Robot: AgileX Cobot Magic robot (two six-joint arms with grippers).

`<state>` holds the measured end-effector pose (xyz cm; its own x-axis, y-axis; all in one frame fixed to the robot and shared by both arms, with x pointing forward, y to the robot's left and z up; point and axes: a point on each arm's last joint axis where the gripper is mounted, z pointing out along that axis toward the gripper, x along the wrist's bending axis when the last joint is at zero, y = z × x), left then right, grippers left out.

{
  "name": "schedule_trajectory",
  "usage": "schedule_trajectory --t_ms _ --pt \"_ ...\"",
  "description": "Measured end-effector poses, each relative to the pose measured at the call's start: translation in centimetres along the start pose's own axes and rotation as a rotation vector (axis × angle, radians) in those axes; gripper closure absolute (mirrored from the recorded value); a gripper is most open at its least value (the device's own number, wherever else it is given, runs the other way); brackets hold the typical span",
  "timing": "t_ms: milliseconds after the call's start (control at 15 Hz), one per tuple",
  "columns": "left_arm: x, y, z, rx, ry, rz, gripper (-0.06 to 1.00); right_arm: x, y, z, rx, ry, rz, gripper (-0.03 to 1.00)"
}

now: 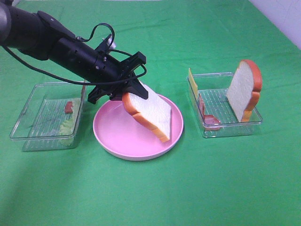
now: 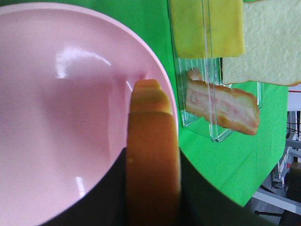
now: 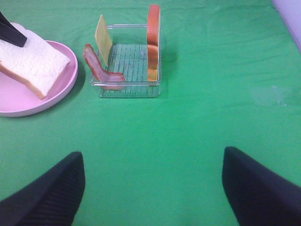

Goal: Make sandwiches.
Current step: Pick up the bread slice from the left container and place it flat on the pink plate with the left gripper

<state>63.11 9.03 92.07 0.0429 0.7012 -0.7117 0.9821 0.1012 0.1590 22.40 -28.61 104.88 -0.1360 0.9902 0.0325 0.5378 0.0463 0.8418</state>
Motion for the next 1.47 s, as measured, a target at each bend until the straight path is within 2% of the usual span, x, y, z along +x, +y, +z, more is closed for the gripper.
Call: schedule_trajectory --t_ms 133,267,533,667,867,1067,1200,1333,1400,1467 --pt "0.0 -0.1 0.0 0.006 -0.002 -0.002 0.64 0.0 0.0 0.0 0.000 0.000 0.000 0.21" --pt "0.0 -0.1 0.0 0.014 -0.004 -0.002 0.45 0.0 0.0 0.0 0.000 0.000 0.000 0.21" --pt "0.2 -0.3 0.0 0.033 0.018 0.028 0.29 0.0 0.0 0.0 0.000 0.000 0.000 0.21" --pt "0.1 -0.3 -0.2 0.065 0.052 0.095 0.27 0.0 0.0 0.0 0.000 0.000 0.000 0.21" --pt "-1.4 -0.1 -0.3 0.099 0.156 0.203 0.25 0.0 0.0 0.0 0.000 0.000 0.000 0.21" --pt "-4.4 -0.4 -0.2 0.127 0.348 0.325 0.22 0.0 0.0 0.0 0.000 0.000 0.000 0.21" --pt "-6.5 -0.1 -1.0 0.120 0.450 0.357 0.19 0.0 0.0 0.0 0.000 0.000 0.000 0.21" --pt "-7.6 0.5 -2.3 0.114 0.505 0.349 0.18 0.0 0.0 0.0 0.000 0.000 0.000 0.21" --pt "-9.0 1.2 -4.1 0.113 0.556 0.337 0.18 0.0 0.0 0.0 0.000 0.000 0.000 0.21" --pt "-9.6 1.8 -4.9 0.081 0.577 0.351 0.18 0.0 0.0 0.0 0.000 0.000 0.000 0.21"
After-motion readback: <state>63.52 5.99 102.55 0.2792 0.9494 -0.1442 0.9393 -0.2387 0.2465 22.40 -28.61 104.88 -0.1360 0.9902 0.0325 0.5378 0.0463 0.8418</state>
